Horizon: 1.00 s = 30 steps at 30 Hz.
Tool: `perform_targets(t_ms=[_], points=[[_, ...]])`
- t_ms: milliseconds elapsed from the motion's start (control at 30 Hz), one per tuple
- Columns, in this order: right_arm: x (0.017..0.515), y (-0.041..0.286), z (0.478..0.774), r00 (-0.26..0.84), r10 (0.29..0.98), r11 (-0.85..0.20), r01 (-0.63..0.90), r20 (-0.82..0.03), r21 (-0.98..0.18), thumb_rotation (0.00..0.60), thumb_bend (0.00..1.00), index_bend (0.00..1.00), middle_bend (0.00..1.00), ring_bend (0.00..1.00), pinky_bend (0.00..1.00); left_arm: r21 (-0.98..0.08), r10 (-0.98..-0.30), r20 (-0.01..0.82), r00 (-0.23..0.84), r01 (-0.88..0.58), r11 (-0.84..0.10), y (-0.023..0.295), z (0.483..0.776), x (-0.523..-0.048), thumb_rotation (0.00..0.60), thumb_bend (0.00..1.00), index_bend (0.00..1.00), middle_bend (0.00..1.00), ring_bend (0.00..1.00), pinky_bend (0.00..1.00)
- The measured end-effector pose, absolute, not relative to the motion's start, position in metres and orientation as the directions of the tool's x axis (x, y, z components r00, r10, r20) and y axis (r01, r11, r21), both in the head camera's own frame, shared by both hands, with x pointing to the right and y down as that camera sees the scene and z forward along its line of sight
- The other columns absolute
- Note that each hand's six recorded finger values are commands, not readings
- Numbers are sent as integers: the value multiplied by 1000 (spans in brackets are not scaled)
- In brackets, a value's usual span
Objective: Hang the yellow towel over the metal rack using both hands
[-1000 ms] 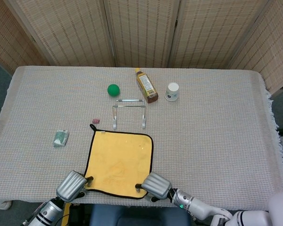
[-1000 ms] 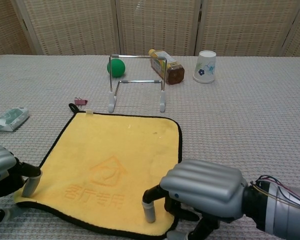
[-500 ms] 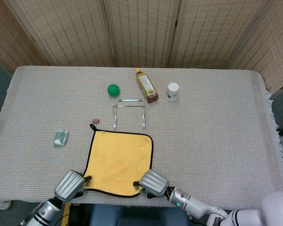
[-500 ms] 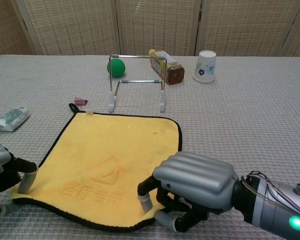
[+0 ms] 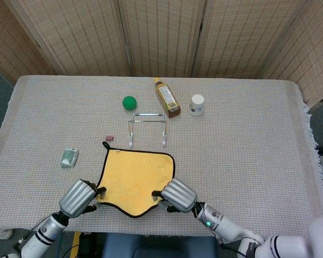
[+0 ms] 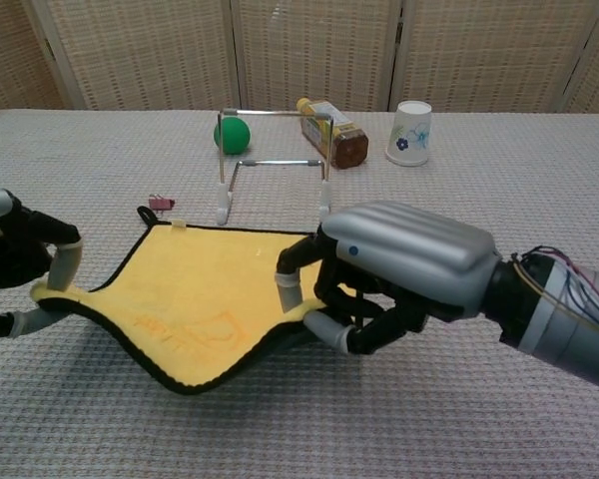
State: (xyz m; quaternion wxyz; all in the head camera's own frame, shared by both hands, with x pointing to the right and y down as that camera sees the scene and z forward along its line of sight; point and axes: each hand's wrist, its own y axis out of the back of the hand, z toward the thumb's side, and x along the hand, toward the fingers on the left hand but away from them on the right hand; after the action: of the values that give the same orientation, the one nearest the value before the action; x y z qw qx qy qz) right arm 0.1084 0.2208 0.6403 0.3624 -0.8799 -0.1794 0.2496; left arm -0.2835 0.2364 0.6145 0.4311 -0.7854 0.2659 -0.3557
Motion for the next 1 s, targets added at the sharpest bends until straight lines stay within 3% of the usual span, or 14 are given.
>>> perform_targets(t_ms=[367, 667, 1000], points=[[133, 144, 592, 734, 652, -510, 241, -188, -826, 600, 554, 766, 917, 1000, 1000, -900, -785, 158, 599, -240, -365, 142, 572, -259, 600, 377, 665, 1000, 844, 897], [146, 93, 568, 651, 748, -382, 265, -127, -885, 600, 555, 766, 917, 1000, 1000, -885, -823, 156, 546, -293, -362, 82, 564, -239, 600, 376, 665, 1000, 844, 897], [164, 48, 573, 559, 819, -298, 221, -129, -929, 600, 555, 766, 917, 1000, 1000, -882, -832, 190, 521, -282, -378, 30, 570, -209, 600, 377, 663, 1000, 842, 896]])
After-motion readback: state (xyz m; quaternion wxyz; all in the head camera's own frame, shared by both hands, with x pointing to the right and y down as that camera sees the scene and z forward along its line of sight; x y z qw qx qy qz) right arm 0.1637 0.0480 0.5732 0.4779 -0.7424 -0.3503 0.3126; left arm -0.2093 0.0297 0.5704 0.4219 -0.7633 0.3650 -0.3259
